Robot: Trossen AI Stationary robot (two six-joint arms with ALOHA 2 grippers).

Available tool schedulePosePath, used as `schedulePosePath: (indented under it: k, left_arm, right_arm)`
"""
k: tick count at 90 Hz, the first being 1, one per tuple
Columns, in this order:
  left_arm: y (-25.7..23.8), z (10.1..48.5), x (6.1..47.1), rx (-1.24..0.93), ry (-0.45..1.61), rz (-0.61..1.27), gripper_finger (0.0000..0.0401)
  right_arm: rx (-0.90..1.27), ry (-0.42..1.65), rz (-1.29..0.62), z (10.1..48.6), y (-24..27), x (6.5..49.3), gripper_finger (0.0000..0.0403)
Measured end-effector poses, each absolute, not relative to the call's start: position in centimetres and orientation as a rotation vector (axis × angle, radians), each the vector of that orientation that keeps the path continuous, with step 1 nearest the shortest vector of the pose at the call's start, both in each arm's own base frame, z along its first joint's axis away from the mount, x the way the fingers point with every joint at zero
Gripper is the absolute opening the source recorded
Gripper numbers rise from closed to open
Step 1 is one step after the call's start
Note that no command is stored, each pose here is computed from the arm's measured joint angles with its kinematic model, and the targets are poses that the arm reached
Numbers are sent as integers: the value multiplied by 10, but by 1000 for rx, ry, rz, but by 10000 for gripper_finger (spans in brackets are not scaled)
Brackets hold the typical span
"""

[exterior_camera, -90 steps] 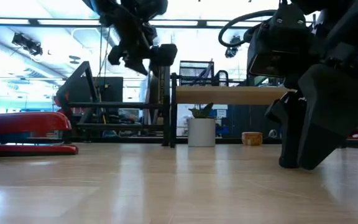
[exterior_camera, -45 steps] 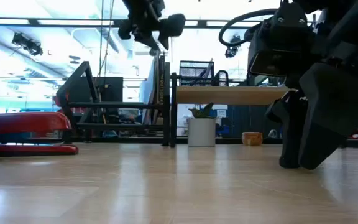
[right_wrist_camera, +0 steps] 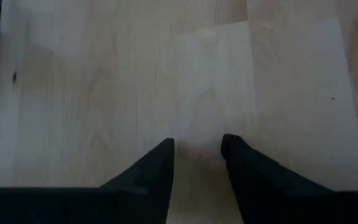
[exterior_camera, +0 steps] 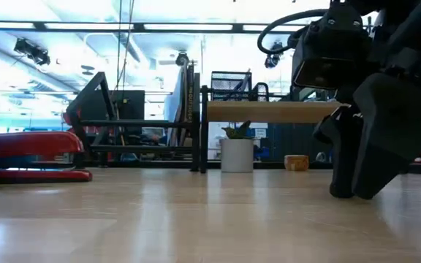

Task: Stock shelves
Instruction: Put the red stapler under the shelf

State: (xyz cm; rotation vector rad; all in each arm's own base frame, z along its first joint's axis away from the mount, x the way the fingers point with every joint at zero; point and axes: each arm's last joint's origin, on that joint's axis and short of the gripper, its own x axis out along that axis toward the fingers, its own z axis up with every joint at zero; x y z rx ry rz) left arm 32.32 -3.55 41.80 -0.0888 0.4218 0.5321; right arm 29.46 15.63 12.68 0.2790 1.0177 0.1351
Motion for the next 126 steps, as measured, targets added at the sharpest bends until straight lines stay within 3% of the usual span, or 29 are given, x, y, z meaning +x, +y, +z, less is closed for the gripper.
schedulePosePath:
  k: [18, 44, 65, 88, 109, 126]
  left_arm:
    - [-116, 388, 305, -273, 622, 357, 152]
    - [-205, 329, 271, -311, 901, 413, 152]
    - [-215, 310, 230, -272, 1035, 710, 152]
    - [-215, 298, 222, -303, 1004, 776, 152]
    - [-217, 298, 223, -362, 1003, 790, 152]
    - [-219, 309, 224, -404, 988, 761, 152]
  right_arm:
    - [293, 974, 155, 130, 158, 298, 121]
    - [271, 806, 251, 141, 158, 312, 121]
    - [195, 569, 283, 174, 145, 344, 136]
    - [18, 364, 242, 207, 119, 381, 197]
    - [-33, 340, 252, 176, 84, 436, 271]
    - [-40, 319, 273, 151, 59, 489, 300]
